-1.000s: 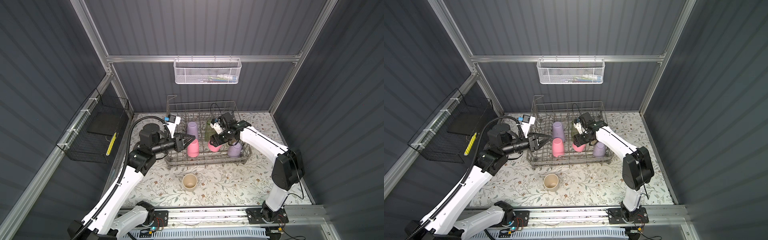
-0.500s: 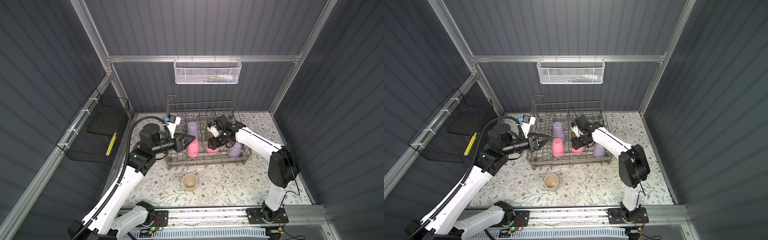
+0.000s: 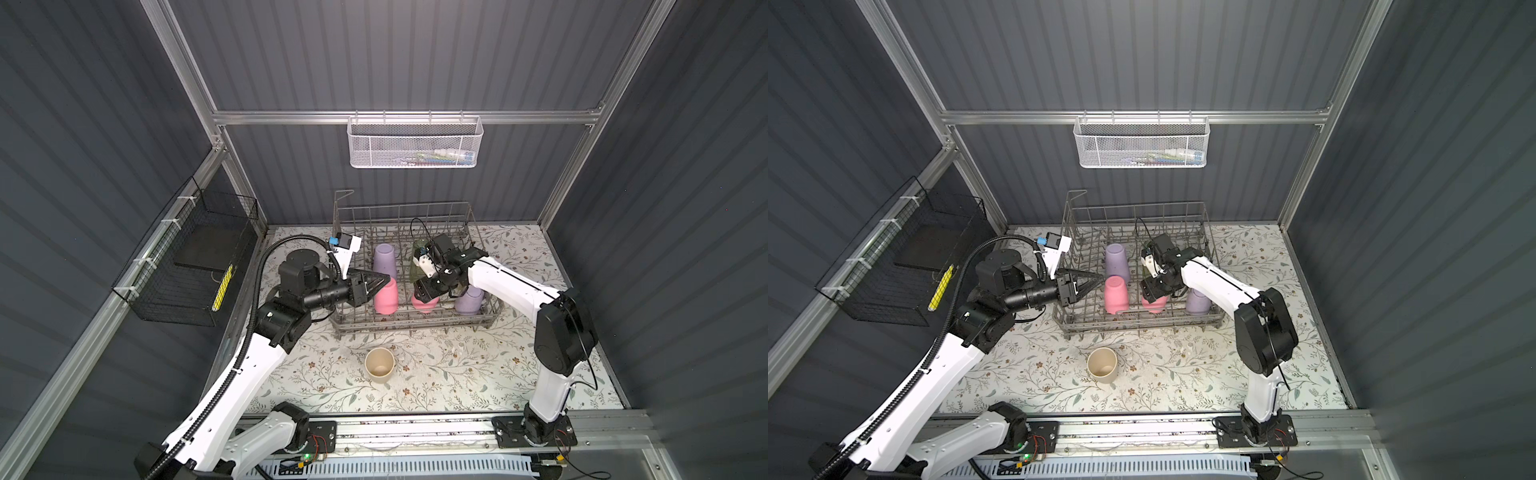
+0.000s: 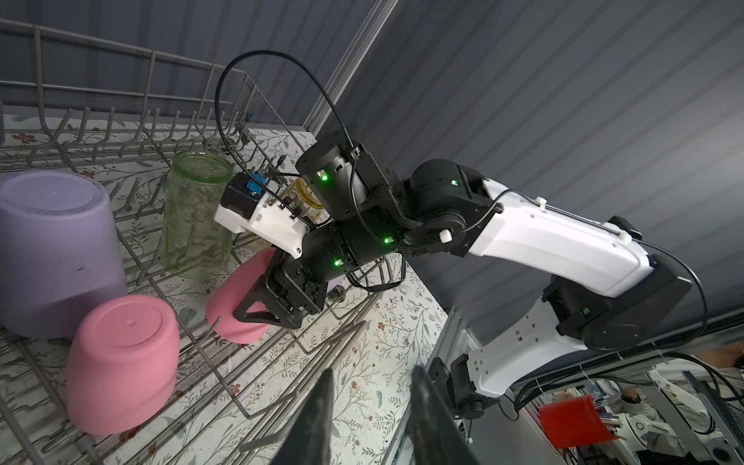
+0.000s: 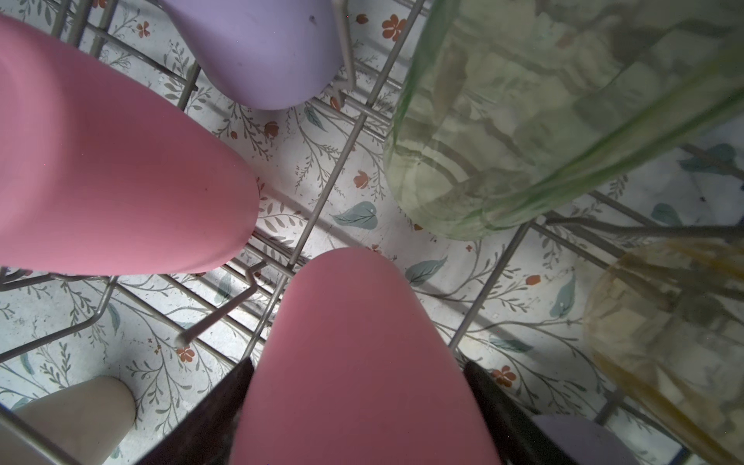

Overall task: Load cups into a dish rack
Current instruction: Place the cup upside down at the dish rack.

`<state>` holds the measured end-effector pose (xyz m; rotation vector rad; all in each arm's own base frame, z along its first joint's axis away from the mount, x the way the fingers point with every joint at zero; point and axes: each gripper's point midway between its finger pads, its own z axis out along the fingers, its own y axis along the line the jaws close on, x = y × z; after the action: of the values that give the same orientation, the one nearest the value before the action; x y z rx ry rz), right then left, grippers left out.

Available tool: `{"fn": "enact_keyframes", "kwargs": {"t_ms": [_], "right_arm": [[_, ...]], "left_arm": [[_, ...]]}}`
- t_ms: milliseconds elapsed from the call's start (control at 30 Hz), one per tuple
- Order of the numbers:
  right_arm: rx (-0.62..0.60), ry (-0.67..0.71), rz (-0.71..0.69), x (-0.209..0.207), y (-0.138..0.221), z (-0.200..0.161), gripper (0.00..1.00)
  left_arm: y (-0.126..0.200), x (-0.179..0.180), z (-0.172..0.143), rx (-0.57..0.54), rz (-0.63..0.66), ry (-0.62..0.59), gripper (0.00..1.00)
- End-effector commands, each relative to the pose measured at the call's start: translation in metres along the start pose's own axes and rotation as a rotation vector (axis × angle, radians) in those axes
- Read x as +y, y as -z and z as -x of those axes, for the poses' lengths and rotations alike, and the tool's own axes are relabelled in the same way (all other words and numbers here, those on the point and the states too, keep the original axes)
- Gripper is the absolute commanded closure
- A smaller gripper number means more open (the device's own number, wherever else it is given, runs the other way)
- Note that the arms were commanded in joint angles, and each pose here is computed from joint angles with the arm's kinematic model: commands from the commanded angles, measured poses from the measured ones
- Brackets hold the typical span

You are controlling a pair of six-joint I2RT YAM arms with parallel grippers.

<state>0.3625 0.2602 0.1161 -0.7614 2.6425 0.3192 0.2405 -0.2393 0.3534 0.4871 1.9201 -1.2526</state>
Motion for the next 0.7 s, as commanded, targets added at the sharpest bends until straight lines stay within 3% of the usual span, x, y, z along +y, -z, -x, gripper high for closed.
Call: {"fn": "enact_keyframes", "kwargs": {"t_ms": [0, 367, 667], "right_arm": [[0.022, -0.008, -0.009, 0.000, -0.007, -0.007, 0.18], [-0.046, -0.026, -0.010, 0.002, 0.019, 0.000, 0.08], [-0.261, -0.034, -0.050, 0.000, 0.100, 0.023, 0.07]], "left_arm": [[0.005, 0.001, -0.002, -0.006, 0.010, -0.018, 0.67], [0.006, 0.003, -0.005, -0.006, 0.017, -0.015, 0.67], [0.006, 0.004, -0.006, -0.008, 0.019, -0.016, 0.67]]}}
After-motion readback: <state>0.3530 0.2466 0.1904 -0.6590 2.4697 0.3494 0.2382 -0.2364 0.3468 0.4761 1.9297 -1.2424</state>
